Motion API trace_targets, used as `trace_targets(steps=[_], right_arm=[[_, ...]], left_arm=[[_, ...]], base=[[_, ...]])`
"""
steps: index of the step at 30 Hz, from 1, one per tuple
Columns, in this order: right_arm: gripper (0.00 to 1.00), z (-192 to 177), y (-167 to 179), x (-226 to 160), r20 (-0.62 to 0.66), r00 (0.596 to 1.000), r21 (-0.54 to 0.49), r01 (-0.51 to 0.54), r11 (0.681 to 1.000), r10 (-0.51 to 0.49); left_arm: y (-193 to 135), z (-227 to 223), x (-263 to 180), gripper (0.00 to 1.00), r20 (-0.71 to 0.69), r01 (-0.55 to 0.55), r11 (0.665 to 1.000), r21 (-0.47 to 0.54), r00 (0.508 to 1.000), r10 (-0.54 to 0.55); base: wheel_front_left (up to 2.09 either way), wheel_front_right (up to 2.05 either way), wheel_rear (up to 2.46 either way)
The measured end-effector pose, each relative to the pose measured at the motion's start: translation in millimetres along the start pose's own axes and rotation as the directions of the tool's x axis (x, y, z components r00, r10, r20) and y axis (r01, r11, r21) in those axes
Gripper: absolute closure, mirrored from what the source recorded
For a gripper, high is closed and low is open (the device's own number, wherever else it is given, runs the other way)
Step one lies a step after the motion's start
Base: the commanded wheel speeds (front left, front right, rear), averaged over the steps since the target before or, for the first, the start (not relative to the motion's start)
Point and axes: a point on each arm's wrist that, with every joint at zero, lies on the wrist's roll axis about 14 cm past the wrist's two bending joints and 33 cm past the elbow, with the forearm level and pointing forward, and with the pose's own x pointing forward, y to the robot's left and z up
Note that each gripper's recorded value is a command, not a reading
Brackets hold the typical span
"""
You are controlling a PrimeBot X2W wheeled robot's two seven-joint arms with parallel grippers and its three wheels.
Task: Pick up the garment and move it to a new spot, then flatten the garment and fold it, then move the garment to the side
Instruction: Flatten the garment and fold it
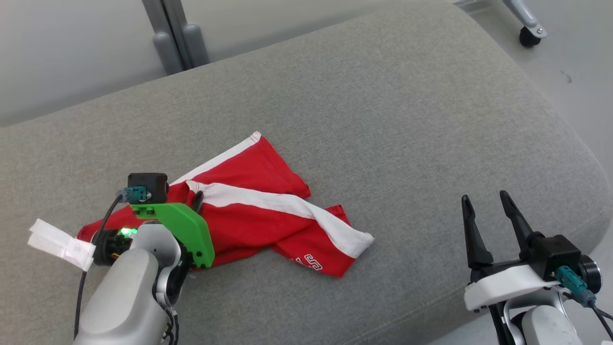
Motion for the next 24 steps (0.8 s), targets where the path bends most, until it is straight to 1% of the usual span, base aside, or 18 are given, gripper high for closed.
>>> trace_targets(steps=[6, 8, 11, 15, 18, 22, 23, 24], right_arm=[[0.00, -8.0, 8.2, -1.6, -0.021, 0.999, 0.009, -0.025, 1.000, 0.025], [0.00, -9.5, 15.6, 0.4, -0.023, 0.999, 0.011, -0.049, 0.999, 0.049], [0.00, -8.7, 29.4, 4.6, -0.018, 0.996, 0.016, -0.090, 0.996, 0.090], [0.00, -6.5, 43.0, 10.7, -0.008, 0.991, 0.016, -0.132, 0.991, 0.132], [0.00, -6.2, 54.0, 15.3, -0.005, 0.986, 0.010, -0.165, 0.986, 0.165], [0.00, -7.2, 64.7, 20.1, -0.006, 0.980, 0.009, -0.196, 0.980, 0.196], [0.00, -8.1, 68.4, 20.8, -0.008, 0.978, 0.008, -0.207, 0.978, 0.207], [0.00, -8.9, 71.9, 21.5, -0.011, 0.976, 0.008, -0.217, 0.976, 0.217]], left_arm=[[-4.8, 9.9, -27.2, 1.00, 0.151, 0.027, 1.000, -0.013, 0.988, -0.024], [-6.4, 6.3, -43.6, 1.00, 0.197, 0.033, 0.999, -0.013, 0.980, -0.029], [-4.5, -8.7, -67.1, 1.00, 0.233, 0.014, 0.999, -0.039, 0.973, -0.005], [-11.6, -37.0, -93.7, 1.00, 0.252, 0.028, 0.989, -0.145, 0.968, 0.010], [-8.5, -49.8, -110.3, 1.00, 0.292, 0.007, 0.983, -0.186, 0.955, 0.048], [-12.1, -62.0, -119.0, 1.00, 0.336, 0.011, 0.973, -0.230, 0.939, 0.069], [-12.2, -66.6, -119.9, 0.86, 0.335, 0.009, 0.970, -0.242, 0.939, 0.075], [-9.2, -69.2, -121.1, 0.56, 0.337, -0.003, 0.969, -0.249, 0.937, 0.090]], base=[[0.00, 0.00, 0.00], [0.00, 0.00, 0.00], [0.00, 0.00, 0.00], [0.00, 0.00, 0.00], [0.00, 0.00, 0.00], [0.00, 0.00, 0.00], [0.00, 0.00, 0.00], [0.00, 0.00, 0.00]])
